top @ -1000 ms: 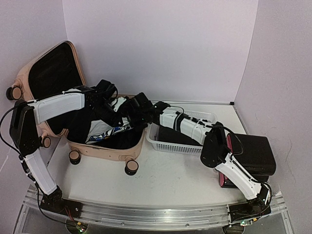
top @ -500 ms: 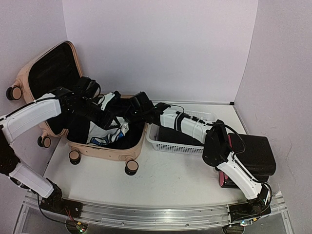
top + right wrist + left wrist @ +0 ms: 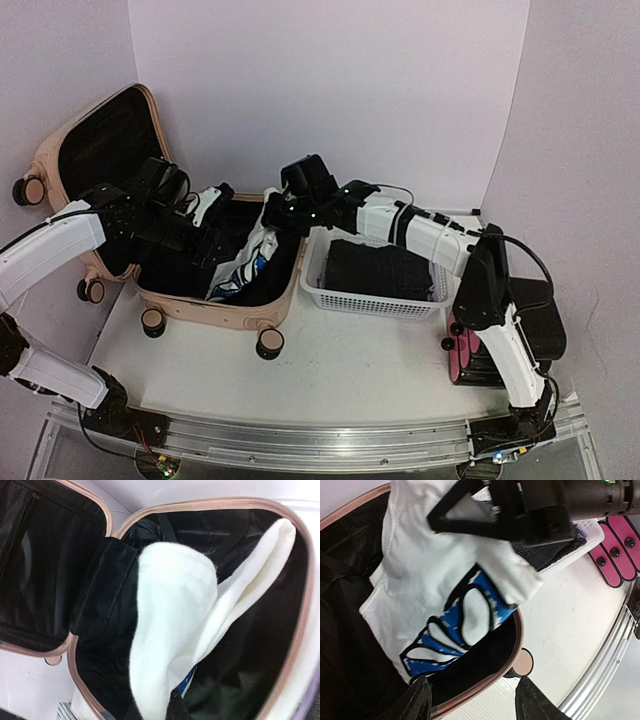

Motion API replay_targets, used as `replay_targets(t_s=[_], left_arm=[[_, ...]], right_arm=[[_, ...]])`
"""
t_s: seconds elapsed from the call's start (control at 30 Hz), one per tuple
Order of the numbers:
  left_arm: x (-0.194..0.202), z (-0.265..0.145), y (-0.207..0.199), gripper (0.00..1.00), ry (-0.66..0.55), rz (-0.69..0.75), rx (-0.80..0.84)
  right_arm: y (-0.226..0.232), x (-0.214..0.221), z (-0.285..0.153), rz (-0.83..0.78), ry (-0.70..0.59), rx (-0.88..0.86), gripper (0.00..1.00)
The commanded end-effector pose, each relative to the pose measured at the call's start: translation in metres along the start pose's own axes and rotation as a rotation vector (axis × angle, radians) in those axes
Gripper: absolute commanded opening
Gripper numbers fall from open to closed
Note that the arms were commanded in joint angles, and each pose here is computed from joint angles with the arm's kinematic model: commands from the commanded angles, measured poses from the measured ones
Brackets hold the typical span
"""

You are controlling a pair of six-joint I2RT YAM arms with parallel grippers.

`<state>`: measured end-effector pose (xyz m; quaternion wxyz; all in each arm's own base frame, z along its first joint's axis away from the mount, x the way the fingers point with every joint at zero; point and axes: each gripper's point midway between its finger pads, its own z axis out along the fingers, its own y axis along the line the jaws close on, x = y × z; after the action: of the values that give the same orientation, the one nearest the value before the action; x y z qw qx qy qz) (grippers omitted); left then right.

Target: Open, take out, and arrange the luggage

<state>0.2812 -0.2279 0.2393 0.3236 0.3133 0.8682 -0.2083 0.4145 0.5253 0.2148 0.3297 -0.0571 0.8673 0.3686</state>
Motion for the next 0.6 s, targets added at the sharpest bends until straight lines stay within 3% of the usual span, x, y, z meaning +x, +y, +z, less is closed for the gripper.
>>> replay_targets(t_s=[0.0, 0.57], left_arm=[[-0.009, -0.01, -0.001, 0.58, -0.043, 0.001, -0.012], [-0.013, -0.008, -0.002, 0.57, -0.038, -0.011, 0.001]], right_arm=[[0.007, -0.044, -0.058, -0.072, -0.079, -0.018, 0.0], [-0.146, -0.051, -0.156, 0.02, -0.053, 0.229, 0.0]])
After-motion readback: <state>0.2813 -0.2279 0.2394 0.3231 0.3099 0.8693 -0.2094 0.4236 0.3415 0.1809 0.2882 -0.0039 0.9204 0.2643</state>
